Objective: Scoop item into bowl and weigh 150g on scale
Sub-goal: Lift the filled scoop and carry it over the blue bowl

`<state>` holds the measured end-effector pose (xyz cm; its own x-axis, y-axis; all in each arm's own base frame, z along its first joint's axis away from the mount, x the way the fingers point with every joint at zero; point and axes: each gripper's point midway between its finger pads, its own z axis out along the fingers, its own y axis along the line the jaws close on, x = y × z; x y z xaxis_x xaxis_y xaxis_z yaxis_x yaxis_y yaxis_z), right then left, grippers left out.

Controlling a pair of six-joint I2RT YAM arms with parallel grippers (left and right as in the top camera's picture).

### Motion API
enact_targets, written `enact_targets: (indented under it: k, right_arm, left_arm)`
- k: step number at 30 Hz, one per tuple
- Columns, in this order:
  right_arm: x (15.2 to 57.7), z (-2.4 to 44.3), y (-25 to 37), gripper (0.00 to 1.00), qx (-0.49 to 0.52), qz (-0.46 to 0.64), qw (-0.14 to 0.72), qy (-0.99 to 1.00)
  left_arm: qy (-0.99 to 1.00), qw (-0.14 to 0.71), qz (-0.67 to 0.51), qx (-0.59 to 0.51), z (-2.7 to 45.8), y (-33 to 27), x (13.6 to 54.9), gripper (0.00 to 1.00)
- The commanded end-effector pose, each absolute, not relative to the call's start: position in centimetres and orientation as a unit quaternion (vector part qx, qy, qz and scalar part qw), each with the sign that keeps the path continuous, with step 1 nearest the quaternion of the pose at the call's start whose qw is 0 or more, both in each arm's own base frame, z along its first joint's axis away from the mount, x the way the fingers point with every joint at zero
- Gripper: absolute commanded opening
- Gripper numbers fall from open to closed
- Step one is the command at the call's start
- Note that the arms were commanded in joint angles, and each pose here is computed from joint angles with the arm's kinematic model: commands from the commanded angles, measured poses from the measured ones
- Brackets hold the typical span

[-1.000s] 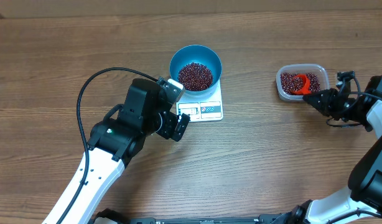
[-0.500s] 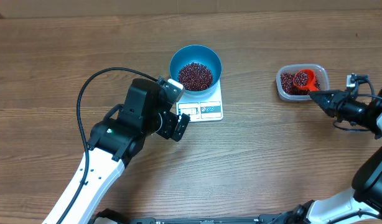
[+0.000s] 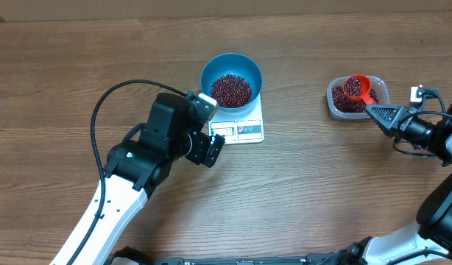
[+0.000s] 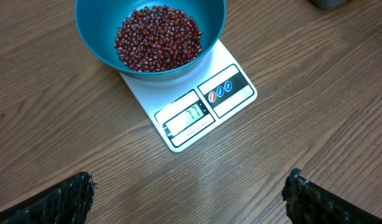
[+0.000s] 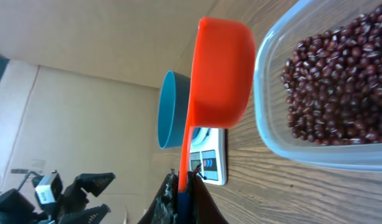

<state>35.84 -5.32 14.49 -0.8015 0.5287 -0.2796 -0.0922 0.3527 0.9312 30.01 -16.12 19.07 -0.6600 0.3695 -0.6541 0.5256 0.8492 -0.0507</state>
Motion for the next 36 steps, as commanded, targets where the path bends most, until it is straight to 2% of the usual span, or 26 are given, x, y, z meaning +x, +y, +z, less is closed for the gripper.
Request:
enact_targets:
  k: [1, 10, 23, 36]
  right_arm:
    - [35.8, 15.6, -4.7, 0.04, 0.12, 0.581, 0.298, 0.748]
    - [36.0, 16.2, -0.2, 0.04, 0.068, 0.609, 0.27, 0.743]
    - [35.0, 16.3, 10.8, 0.04, -0.064, 0.639, 0.189, 0.743]
    - [37.3, 16.2, 15.1, 0.04, -0.083, 0.621, 0.165, 0.762]
  left_arm:
    - [0.905, 0.327, -0.123, 0.244, 18.9, -16.2, 30.1, 0.99]
    - [0.905, 0.327, -0.123, 0.244, 18.9, -16.2, 30.1, 0.99]
    - [0.905, 0.327, -0.123, 0.244, 18.9, -16.2, 30.1, 1.0]
    - [0.905, 0.327, -0.123, 0.244, 18.9, -16.2, 30.1, 1.0]
